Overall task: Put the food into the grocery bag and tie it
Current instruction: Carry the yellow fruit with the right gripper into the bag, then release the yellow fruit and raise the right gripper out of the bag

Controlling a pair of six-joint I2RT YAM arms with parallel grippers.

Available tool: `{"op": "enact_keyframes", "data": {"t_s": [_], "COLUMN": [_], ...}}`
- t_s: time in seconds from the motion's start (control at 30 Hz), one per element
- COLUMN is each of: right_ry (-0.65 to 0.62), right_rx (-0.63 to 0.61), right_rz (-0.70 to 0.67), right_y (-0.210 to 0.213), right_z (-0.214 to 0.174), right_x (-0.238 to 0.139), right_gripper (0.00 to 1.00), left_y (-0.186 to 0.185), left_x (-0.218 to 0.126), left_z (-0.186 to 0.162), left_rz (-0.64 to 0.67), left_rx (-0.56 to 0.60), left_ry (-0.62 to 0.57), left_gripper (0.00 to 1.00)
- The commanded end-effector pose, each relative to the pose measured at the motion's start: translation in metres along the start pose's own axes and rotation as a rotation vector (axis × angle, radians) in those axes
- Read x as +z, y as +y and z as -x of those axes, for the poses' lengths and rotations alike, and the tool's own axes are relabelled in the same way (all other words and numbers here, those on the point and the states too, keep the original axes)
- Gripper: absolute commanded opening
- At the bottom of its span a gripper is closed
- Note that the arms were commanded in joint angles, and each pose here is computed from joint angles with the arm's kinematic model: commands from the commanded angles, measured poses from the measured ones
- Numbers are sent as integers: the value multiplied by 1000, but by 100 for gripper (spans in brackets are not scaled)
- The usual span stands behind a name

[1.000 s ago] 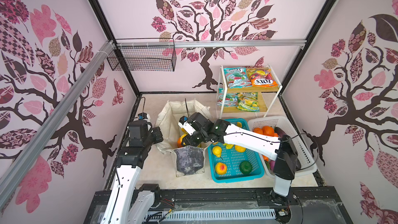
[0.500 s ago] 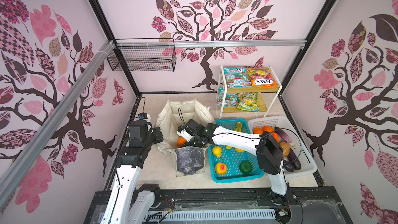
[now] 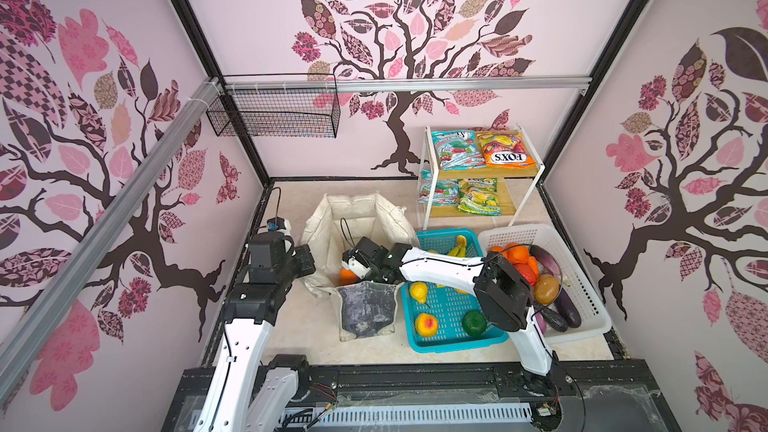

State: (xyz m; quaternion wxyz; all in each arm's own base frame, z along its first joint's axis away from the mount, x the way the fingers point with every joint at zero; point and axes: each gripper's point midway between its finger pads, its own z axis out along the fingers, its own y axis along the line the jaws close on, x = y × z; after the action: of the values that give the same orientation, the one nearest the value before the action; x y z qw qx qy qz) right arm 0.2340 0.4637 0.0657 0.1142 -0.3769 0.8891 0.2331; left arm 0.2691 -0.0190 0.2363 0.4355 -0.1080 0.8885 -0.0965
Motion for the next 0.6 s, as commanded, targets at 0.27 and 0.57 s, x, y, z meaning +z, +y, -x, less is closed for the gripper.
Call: {"op": "enact_keyframes", "data": {"t_s": [0.27, 0.57], "right_ry": [-19, -256], "right_rx": [29, 24], "right_rz": [-81, -152], "right_y": [-19, -13], "right_z": [6, 40], "right_x": [-12, -94], "right_gripper": [95, 100], "left_y": [1, 4], "left_x": [4, 2], "left_z": [2, 3], "left_rz": [-2, 16], "left_rx": [9, 12], "left_ry": [-15, -24], "left_gripper": [0, 0]}}
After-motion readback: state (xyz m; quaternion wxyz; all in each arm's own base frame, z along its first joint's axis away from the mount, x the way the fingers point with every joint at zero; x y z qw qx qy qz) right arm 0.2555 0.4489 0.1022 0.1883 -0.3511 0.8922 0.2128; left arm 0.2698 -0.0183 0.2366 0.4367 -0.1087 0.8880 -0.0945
